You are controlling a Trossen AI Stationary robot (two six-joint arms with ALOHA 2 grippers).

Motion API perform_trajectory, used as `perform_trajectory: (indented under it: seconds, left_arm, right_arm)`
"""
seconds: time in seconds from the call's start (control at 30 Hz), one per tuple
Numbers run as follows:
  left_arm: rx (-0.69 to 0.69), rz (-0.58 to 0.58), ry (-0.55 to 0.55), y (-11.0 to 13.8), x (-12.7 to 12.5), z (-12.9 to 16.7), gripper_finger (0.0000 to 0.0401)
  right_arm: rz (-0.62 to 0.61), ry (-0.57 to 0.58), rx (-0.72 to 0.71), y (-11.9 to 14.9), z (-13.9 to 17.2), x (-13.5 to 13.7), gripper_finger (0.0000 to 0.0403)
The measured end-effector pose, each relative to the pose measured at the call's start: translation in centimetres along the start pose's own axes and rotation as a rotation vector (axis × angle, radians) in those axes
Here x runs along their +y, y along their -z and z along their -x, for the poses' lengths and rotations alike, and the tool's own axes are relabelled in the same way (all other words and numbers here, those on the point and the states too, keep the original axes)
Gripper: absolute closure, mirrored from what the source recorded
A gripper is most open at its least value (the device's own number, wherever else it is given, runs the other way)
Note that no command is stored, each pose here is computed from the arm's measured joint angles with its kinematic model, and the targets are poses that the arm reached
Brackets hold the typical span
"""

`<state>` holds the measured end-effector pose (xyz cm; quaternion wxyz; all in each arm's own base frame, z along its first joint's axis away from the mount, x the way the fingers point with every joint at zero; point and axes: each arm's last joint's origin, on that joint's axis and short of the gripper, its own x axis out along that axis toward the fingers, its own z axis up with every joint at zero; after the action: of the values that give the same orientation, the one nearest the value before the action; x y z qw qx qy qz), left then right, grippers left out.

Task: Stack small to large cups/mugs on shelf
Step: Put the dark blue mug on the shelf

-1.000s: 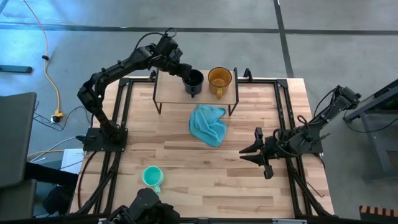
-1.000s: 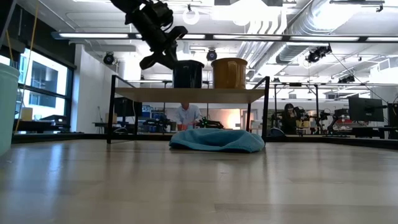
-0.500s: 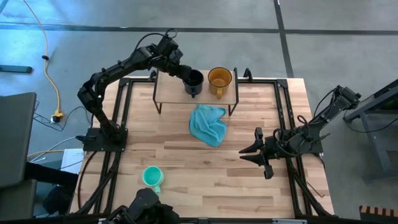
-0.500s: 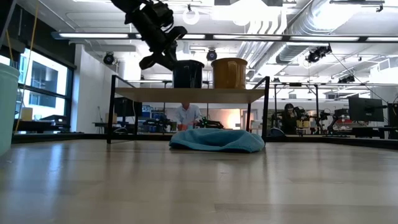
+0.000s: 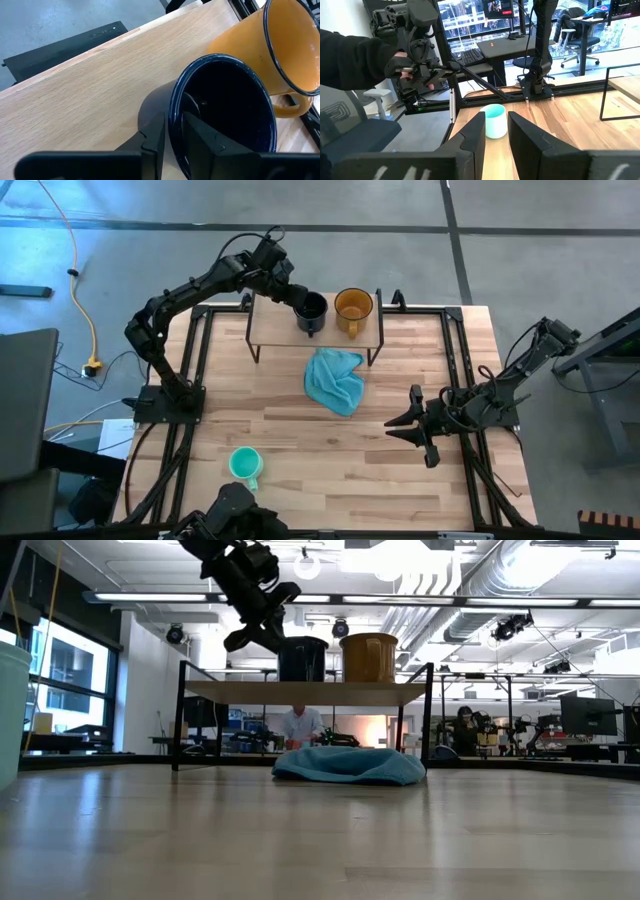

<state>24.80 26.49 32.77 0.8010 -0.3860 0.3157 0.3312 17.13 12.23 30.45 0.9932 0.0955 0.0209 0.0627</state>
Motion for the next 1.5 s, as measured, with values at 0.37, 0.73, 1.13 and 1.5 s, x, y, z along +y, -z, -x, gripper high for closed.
perform_trajectory:
  seconds: [0.37,0.73,1.13,1.5]
  left_arm:
    - [-0.003,-0.004,0.007,-0.05,-0.03,0.0,0.0345]
    - [-0.016,-0.009,0.024,-0.2,-0.14,0.0,0.0345]
    - [-0.007,-0.006,-0.006,-0.06,0.03,0.01,0.0345]
    - [-0.002,-0.014,-0.013,0.0,0.07,0.01,0.0345]
  right_arm:
    - [-0.014,0.0,0.0,0.0,0.0,0.0,0.033]
    - [-0.011,0.0,0.001,0.01,0.0,0.0,0.033]
    - [-0.009,0.002,0.009,0.1,0.0,-0.02,0.033]
    - [-0.009,0.002,0.009,0.1,0.0,-0.02,0.033]
